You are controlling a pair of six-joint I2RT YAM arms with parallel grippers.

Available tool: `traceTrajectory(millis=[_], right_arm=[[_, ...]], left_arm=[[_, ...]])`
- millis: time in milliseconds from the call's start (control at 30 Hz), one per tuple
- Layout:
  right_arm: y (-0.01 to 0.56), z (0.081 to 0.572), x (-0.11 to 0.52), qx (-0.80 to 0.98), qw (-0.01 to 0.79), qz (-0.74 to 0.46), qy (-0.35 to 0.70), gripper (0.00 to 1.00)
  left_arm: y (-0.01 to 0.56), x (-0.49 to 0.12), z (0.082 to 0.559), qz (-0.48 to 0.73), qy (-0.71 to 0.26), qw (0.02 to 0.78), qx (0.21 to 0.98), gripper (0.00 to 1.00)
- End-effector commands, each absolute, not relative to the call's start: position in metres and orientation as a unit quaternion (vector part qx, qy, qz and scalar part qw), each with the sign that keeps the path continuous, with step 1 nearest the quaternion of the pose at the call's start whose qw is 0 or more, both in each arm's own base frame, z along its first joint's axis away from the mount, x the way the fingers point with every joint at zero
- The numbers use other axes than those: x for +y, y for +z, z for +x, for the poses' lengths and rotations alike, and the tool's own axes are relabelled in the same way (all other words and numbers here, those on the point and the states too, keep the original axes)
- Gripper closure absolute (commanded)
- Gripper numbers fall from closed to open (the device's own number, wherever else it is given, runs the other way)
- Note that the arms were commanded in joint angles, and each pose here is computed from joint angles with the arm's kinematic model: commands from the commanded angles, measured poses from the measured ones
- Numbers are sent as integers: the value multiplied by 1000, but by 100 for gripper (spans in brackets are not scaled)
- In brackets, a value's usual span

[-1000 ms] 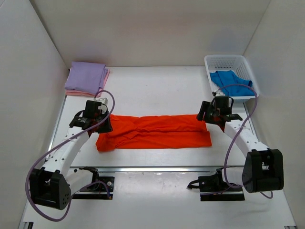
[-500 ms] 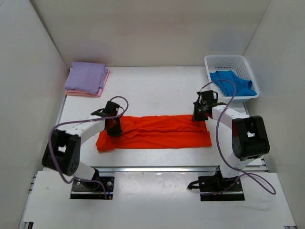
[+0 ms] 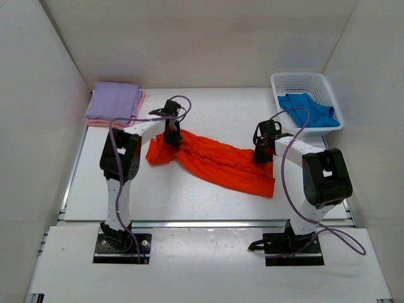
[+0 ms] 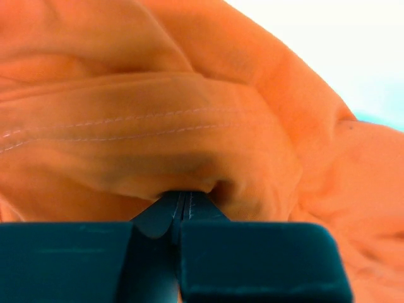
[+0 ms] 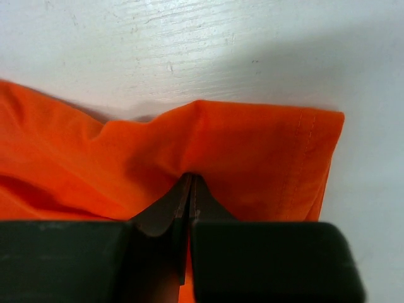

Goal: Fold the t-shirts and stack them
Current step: Rotate the tshirt 90 degrees

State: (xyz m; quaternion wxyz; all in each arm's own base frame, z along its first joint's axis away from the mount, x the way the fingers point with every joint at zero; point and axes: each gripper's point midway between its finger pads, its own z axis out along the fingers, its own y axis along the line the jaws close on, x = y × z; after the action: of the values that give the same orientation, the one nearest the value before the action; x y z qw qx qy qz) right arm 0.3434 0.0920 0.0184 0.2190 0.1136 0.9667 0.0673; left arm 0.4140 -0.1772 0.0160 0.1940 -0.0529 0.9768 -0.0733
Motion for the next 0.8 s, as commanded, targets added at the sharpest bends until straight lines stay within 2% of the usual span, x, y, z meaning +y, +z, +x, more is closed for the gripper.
traceTrajectory(millis=[0,67,233,267,500,767], right_arm=[[-13,294,99,978,139,152,26,100],[-17,279,113,976,135,165,42,100],[-3,257,167,949,192,219,118,100],[-7,251,171,943,192,238,129,100],[-3,234,219,922,219,253,193,100],[-6,232,251,893,233,299,242,99]], left_arm=[[15,-200,442,-25,-69,186,980,99],[19,-213,462,-15,-78,189,979,100],[6,-238,490,30,-74,159,984,100],[26,-250,505,39,-94,185,977,100],[12,-254,523,32,-131,191,972,100],[40,-257,575,-19,-189,271,944,100]])
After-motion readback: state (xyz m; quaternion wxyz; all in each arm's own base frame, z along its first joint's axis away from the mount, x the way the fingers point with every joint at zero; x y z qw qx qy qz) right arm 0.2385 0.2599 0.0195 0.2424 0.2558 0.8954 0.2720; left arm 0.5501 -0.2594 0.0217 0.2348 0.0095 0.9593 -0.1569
